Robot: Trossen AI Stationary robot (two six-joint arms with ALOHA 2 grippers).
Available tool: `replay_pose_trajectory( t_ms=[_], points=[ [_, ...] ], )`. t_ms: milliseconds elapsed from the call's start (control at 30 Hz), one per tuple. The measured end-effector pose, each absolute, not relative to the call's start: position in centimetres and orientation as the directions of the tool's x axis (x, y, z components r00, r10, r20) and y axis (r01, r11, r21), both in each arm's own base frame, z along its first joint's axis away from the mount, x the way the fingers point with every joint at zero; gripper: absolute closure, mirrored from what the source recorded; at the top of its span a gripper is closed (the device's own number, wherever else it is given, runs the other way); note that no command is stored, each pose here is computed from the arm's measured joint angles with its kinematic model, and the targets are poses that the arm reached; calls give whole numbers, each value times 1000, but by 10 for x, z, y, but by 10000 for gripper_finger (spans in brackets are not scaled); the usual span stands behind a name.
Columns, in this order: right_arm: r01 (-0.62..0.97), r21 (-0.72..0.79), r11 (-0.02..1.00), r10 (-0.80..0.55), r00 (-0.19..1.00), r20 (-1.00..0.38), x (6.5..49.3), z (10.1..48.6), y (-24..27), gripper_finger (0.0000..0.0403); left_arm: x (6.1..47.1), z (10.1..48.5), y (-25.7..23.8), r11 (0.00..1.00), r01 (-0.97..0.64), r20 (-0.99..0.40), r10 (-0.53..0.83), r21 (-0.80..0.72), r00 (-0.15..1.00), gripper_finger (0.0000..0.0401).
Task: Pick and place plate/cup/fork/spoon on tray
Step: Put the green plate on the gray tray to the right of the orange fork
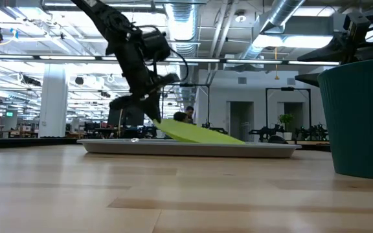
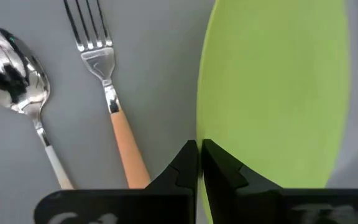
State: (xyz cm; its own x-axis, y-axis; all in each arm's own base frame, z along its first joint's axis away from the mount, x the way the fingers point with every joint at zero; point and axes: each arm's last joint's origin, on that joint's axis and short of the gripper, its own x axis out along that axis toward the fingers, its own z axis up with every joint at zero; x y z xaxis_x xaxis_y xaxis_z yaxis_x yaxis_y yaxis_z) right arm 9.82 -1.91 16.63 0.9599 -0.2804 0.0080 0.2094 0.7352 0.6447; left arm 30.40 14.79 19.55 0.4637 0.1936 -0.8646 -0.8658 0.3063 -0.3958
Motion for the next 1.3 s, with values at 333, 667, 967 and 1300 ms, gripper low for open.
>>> replay_pose_trajectory(
  t_ms=[333, 667, 967, 1300],
  points=[
    [209, 645, 735, -280, 960, 9, 98, 166, -19, 170, 310, 179, 153, 301, -881, -875, 211, -366, 436, 401],
    [208, 645, 736, -280, 960, 9, 98, 166, -19, 170, 312, 180, 154, 313, -872, -861, 229, -377, 455, 400],
    [208, 645, 735, -280, 960, 9, 98, 166, -19, 170, 311, 179, 153, 318, -879, -872, 226, -356, 435, 400],
    [208, 645, 735, -280, 960, 10, 98, 166, -19, 170, 311, 179, 154, 376, -872, -869, 255, -314, 423, 331]
  ],
)
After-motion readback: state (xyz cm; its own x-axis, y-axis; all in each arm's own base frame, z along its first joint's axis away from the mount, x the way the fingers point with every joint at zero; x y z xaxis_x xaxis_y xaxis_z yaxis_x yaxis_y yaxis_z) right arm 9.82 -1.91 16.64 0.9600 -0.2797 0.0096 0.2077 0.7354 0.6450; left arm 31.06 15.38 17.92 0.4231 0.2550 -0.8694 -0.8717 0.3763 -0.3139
